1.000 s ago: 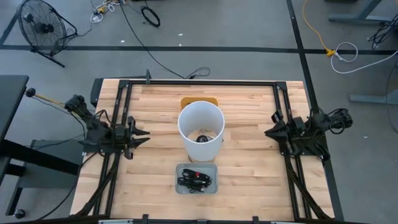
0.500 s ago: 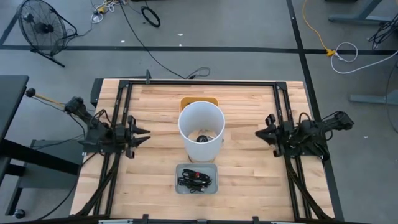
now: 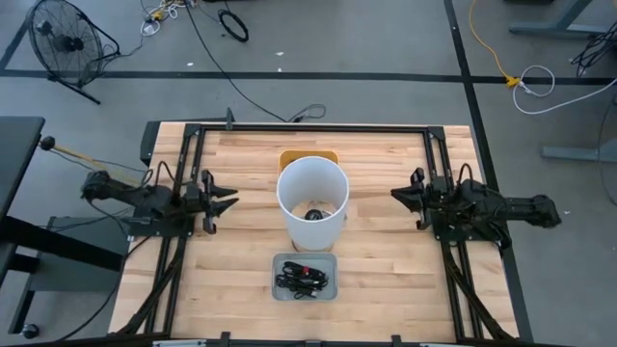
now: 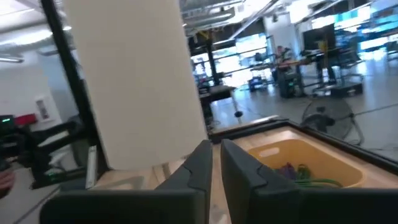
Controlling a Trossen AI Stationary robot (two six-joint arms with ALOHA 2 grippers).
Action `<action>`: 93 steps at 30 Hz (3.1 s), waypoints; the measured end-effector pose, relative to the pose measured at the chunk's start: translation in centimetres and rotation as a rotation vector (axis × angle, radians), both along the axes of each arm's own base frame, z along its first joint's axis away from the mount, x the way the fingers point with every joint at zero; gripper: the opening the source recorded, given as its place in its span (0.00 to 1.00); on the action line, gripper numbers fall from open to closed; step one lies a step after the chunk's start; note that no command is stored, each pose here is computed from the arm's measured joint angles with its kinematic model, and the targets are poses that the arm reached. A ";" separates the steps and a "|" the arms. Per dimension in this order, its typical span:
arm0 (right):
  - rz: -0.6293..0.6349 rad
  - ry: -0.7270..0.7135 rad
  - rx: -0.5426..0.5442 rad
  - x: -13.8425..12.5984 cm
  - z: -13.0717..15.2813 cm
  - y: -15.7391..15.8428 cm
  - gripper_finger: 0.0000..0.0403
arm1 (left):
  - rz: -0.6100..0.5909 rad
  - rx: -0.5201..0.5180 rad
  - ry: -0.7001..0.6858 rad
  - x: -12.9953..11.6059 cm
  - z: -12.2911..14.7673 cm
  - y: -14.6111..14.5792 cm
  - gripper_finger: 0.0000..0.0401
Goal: Pick & Place USB Port
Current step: Return to Home Position
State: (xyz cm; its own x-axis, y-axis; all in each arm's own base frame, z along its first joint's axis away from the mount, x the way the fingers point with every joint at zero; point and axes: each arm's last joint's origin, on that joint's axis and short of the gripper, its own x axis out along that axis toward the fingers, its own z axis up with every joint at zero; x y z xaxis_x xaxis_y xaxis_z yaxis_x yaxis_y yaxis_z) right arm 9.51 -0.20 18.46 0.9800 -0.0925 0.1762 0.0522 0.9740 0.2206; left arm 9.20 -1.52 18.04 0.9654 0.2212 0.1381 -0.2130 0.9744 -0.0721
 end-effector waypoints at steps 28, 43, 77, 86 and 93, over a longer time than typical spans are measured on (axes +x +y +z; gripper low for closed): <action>0.274 0.303 -0.028 1.3 -2.7 0.3 0.09 | -0.273 -0.093 0.273 1.4 -2.6 0.8 0.27; 0.145 0.314 -0.031 1.3 -2.8 -0.1 0.09 | -0.251 -0.099 0.211 1.5 -2.1 0.9 0.27; 0.140 0.315 -0.030 1.3 -2.8 -0.1 0.09 | -0.251 -0.099 0.209 1.5 -2.0 0.9 0.27; 0.140 0.315 -0.030 1.3 -2.8 -0.1 0.09 | -0.251 -0.099 0.208 1.5 -2.0 0.9 0.27; 0.140 0.315 -0.030 1.3 -2.8 -0.1 0.09 | -0.251 -0.099 0.208 1.5 -2.0 0.9 0.27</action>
State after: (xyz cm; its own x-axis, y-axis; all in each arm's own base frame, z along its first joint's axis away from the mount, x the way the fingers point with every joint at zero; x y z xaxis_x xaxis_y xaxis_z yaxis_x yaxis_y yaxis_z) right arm 10.81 -0.30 15.69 0.9895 0.0477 -0.1364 -0.0217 0.9824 0.1857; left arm 10.70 -0.66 16.01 0.9967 -0.0240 -0.0778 0.0121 0.9887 -0.1495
